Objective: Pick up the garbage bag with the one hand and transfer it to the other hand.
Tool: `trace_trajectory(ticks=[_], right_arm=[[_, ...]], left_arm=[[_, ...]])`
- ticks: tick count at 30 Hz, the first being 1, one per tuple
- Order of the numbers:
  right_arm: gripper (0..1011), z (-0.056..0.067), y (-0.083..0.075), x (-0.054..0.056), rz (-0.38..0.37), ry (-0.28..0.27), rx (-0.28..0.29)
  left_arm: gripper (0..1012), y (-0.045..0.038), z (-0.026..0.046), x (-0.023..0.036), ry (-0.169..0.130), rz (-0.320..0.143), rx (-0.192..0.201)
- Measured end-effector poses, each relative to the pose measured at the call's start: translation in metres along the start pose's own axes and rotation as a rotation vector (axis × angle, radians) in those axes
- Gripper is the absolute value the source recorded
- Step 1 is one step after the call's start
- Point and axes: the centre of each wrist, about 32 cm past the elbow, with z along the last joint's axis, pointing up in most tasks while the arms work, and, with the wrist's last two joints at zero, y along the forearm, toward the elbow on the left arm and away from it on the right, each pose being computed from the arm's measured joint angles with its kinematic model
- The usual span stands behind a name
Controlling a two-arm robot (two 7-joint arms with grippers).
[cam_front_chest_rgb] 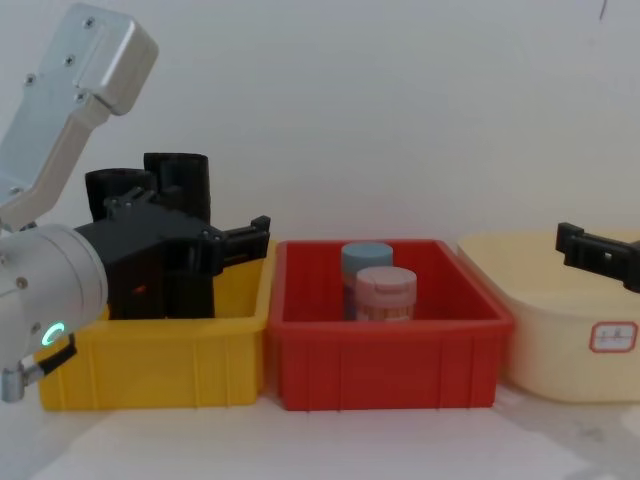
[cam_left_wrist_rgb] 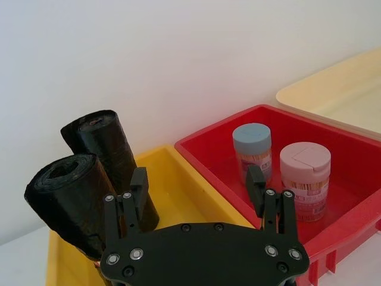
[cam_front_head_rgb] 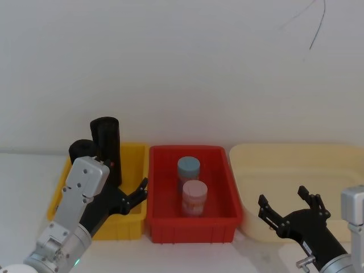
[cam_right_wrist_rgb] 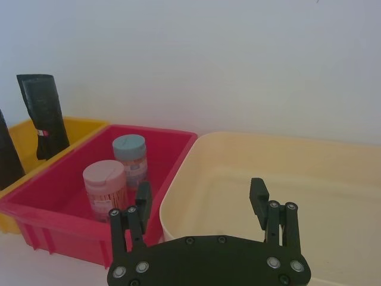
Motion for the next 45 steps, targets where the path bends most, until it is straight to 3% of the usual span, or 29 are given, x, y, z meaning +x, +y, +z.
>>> trace_trajectory(ticks=[37, 45], right_arm=[[1001, 0.0002, 0.0002, 0.0, 0.0, 0.0, 0.0], [1002, 0.0017, 0.0092, 0.004, 0.043, -0.004, -0.001]], left_arm=[[1001, 0.0, 0.0, 0.0, 0.0, 0.0, 0.0], [1001, 0.0, 0.0, 0.0, 0.0, 0.0, 0.0]])
